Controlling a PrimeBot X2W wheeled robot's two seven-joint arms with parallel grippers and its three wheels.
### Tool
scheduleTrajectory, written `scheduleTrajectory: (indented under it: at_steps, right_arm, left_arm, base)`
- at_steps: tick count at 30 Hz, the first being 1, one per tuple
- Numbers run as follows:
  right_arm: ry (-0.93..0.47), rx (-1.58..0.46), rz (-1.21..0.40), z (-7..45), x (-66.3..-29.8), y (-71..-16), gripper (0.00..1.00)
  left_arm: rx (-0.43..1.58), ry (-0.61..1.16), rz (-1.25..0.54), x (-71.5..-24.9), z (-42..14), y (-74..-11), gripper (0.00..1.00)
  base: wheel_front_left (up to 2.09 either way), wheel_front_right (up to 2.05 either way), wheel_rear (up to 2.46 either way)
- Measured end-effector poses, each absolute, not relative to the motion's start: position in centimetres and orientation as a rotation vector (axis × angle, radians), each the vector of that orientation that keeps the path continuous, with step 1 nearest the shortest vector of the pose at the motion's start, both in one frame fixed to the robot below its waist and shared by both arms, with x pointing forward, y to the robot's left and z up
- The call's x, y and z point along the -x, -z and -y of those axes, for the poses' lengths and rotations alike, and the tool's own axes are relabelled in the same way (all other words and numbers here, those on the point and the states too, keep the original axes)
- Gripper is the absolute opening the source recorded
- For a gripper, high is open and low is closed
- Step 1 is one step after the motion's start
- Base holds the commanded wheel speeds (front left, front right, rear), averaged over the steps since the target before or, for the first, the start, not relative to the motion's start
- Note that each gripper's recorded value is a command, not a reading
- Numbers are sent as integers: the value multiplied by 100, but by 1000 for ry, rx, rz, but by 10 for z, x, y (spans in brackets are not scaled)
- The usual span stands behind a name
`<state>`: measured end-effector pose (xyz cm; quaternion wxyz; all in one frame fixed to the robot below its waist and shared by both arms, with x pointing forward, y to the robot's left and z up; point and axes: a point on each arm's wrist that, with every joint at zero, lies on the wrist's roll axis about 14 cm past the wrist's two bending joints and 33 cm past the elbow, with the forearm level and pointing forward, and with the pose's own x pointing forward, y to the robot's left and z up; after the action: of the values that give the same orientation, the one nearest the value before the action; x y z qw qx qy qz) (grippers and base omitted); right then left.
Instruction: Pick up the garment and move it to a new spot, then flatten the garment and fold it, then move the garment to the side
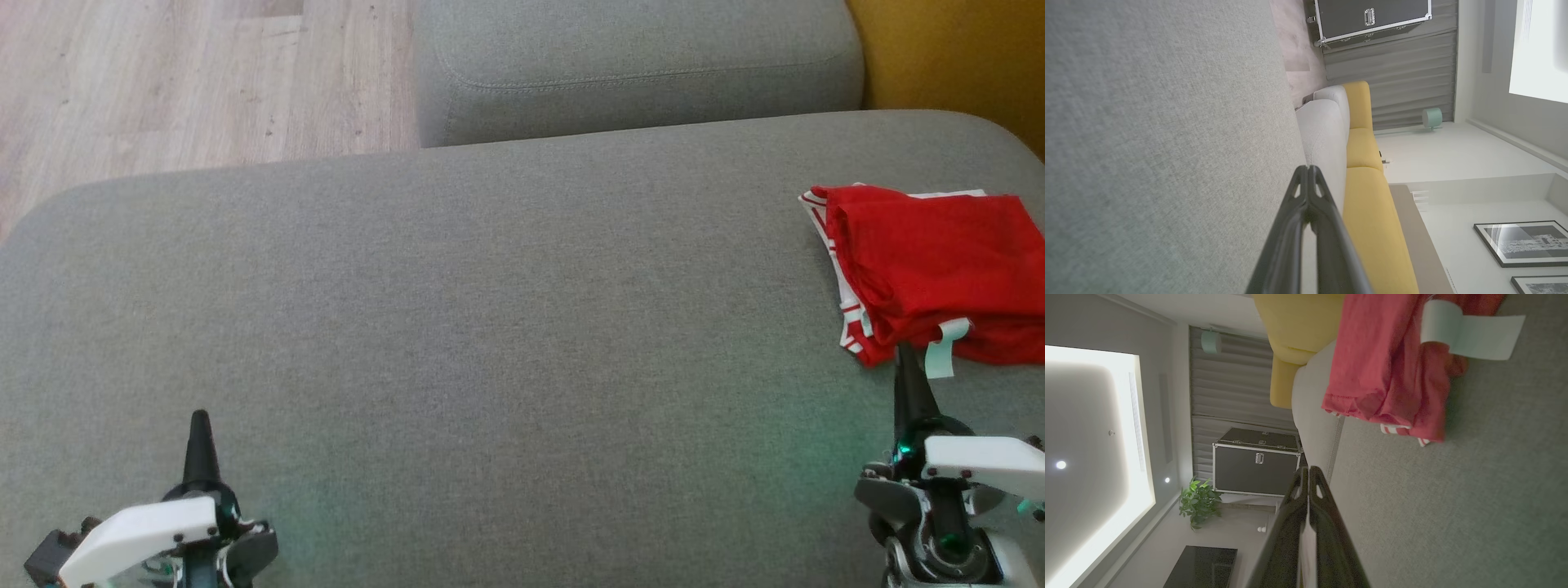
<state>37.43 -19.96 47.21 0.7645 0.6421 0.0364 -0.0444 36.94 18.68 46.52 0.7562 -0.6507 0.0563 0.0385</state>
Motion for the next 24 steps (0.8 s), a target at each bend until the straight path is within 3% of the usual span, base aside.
scheduleTrajectory:
  at_steps: [15, 24]
  right_arm:
    - [84, -1570, -44, 205, -377, -480, 0]
    - [85, -1574, -39, 206, -377, -481, 0]
  left_arm:
    - [1568, -58, -103, -374, -188, -474, 0]
    - [1571, -59, -101, -374, -188, -475, 0]
  base:
    - [0, 0, 0]
    - [0, 0, 0]
